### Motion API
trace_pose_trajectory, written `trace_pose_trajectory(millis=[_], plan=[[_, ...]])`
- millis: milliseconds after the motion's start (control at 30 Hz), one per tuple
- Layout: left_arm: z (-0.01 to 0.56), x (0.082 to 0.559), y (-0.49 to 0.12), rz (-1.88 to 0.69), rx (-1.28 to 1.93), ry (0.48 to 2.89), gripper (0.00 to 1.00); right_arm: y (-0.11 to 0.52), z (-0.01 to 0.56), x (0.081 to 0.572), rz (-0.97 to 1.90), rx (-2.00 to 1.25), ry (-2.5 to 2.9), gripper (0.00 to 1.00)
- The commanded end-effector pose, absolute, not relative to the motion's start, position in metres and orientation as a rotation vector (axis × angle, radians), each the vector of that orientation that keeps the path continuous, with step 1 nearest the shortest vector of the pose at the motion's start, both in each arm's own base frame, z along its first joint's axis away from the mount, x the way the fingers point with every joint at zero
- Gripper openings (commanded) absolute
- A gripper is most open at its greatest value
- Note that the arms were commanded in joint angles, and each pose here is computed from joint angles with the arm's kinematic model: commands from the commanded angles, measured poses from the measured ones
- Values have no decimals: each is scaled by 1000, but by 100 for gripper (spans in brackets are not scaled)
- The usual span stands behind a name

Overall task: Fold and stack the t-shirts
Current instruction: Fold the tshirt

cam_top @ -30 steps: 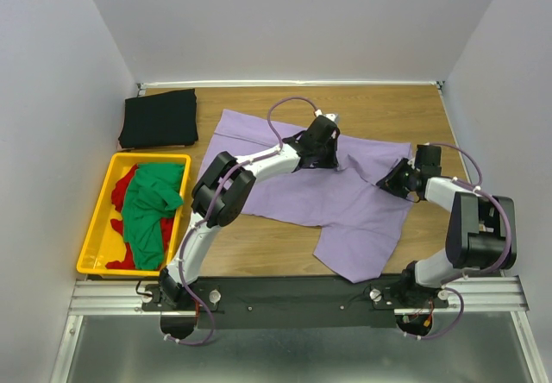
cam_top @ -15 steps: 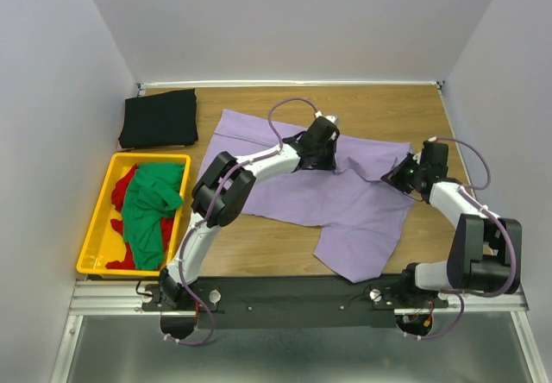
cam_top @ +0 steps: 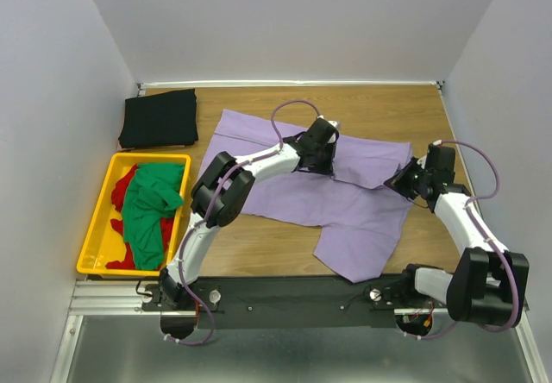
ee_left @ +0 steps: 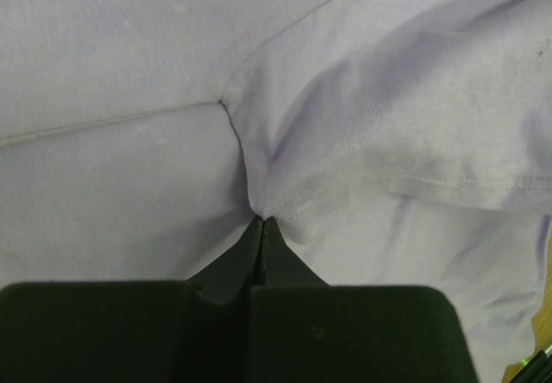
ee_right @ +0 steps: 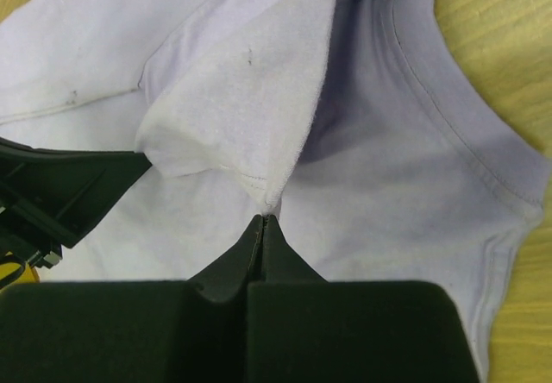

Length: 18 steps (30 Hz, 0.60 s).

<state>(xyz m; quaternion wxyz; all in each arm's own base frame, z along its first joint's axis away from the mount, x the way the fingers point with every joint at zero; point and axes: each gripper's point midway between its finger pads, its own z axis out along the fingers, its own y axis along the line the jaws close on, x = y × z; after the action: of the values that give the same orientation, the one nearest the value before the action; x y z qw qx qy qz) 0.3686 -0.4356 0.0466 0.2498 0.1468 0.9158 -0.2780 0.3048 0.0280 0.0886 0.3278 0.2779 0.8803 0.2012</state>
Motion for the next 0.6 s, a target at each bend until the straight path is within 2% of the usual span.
trace_pose_trajectory(millis=[0,333,567], plan=[[71,356,-432,-773,496,2480,0,30,79,282,517,750,2373,1],[68,353,-429,-737,581,2507,0,47,58,243,603,801,2472,1],[62,353,-428,-719,600,2524,0,50,49,234,610,830,2508,3]])
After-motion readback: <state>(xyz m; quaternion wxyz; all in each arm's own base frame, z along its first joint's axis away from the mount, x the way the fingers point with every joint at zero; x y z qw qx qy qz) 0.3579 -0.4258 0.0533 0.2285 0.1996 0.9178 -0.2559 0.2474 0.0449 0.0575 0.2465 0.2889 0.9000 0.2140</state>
